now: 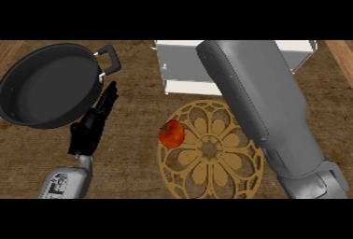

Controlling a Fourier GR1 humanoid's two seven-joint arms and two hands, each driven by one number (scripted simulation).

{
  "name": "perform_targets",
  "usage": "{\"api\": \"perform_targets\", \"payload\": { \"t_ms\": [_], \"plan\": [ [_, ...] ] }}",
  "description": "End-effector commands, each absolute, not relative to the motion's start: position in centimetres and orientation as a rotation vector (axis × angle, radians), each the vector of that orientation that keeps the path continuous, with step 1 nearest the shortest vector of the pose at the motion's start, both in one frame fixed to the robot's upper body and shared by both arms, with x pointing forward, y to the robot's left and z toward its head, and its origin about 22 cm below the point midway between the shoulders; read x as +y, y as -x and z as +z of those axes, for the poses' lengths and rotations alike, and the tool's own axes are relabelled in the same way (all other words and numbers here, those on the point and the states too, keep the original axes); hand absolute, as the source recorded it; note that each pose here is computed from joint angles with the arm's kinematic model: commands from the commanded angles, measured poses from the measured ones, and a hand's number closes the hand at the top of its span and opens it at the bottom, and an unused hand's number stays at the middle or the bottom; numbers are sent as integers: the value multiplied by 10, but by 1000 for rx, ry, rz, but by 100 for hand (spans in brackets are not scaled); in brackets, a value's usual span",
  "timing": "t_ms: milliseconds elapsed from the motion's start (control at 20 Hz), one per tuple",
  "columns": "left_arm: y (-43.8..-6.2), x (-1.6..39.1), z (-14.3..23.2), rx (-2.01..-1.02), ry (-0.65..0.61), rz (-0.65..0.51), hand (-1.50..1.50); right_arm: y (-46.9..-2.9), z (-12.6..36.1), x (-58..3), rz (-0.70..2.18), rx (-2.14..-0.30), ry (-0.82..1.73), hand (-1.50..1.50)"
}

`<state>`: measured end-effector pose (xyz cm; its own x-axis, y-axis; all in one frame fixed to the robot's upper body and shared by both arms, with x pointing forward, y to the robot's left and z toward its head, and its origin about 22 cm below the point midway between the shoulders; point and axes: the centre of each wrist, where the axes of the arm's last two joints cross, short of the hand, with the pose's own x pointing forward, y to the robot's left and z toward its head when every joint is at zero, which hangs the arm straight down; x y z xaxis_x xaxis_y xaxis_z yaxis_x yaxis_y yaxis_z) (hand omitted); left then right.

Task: Pick the sweet potato from the placemat and place it in the tiered shelf

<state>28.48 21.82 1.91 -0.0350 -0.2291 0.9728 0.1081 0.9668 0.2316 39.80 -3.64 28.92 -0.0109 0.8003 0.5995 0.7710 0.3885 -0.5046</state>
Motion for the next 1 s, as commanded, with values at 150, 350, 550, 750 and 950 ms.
{"api": "perform_targets", "payload": {
  "t_ms": [150,350,550,750,950],
  "plan": [
    [-282,217,2,-1577,-112,-263,0,-414,266,-65,-42,-1794,1323,150],
    [-280,222,15,-1573,-101,-261,0,-429,256,-78,-4,-1501,1584,150],
    [-292,220,7,-1572,-133,-233,0,-419,260,-80,-75,-1467,1571,-150],
    [-280,213,3,-1575,-91,-252,0,-415,263,-79,-153,-1504,1508,-150],
    [-290,237,17,-1588,-115,-250,0,-396,273,-77,-221,-1575,1419,-150]
  ]
}}
